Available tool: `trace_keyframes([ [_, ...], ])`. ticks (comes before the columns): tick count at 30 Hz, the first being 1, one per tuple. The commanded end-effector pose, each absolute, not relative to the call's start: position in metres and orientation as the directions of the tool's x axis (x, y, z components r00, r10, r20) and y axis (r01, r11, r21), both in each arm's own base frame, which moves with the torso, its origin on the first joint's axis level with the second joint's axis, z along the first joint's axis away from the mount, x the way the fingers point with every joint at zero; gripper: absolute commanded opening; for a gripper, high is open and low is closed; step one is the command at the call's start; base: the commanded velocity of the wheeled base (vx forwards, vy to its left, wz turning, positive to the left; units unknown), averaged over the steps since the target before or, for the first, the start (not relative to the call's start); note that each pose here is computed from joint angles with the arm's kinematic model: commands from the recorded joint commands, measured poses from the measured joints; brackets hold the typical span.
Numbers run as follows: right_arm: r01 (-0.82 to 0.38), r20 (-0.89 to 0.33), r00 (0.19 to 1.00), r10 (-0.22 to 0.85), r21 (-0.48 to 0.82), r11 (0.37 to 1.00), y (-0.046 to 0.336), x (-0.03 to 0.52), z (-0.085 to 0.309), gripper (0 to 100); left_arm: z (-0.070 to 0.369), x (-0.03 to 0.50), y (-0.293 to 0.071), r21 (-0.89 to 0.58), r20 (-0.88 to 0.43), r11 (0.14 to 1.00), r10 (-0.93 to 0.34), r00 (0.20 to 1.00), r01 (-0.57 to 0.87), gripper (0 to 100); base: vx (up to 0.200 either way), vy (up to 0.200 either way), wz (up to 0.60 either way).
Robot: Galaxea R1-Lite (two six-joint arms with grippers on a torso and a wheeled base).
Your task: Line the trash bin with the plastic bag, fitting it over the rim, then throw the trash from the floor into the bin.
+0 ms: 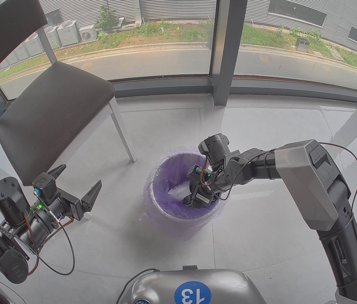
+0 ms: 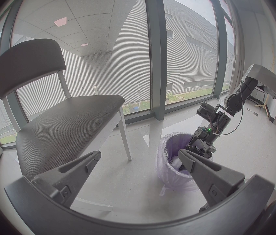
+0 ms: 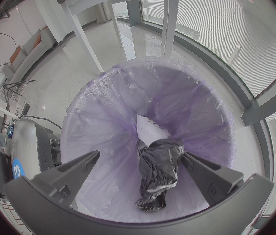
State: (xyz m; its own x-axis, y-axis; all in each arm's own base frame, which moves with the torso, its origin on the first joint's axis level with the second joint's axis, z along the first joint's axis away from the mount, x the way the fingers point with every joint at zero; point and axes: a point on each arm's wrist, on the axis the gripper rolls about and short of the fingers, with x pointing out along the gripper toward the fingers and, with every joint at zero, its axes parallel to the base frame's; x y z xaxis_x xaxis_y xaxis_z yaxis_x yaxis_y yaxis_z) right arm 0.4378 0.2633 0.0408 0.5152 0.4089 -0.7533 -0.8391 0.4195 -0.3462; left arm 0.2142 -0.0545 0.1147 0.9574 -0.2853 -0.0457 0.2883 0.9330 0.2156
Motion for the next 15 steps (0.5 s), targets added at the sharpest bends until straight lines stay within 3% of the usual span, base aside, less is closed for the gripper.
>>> trace_keyframes([
  [1,-0.839,-0.754,0.515,0.409,-0.345,0.42,0.263,0.437,0.043,100,0.114,0.216,-0.055,0.216,-0.04,0.934,-0.284,0.958,0.286,100,0.0,0.0,0.0],
  [15,-0.788,-0.653,0.601,0.461,-0.385,0.481,0.271,0.445,0.054,100,0.116,0.213,-0.056,0.216,-0.031,0.932,-0.292,0.956,0.291,100,0.0,0.0,0.0],
])
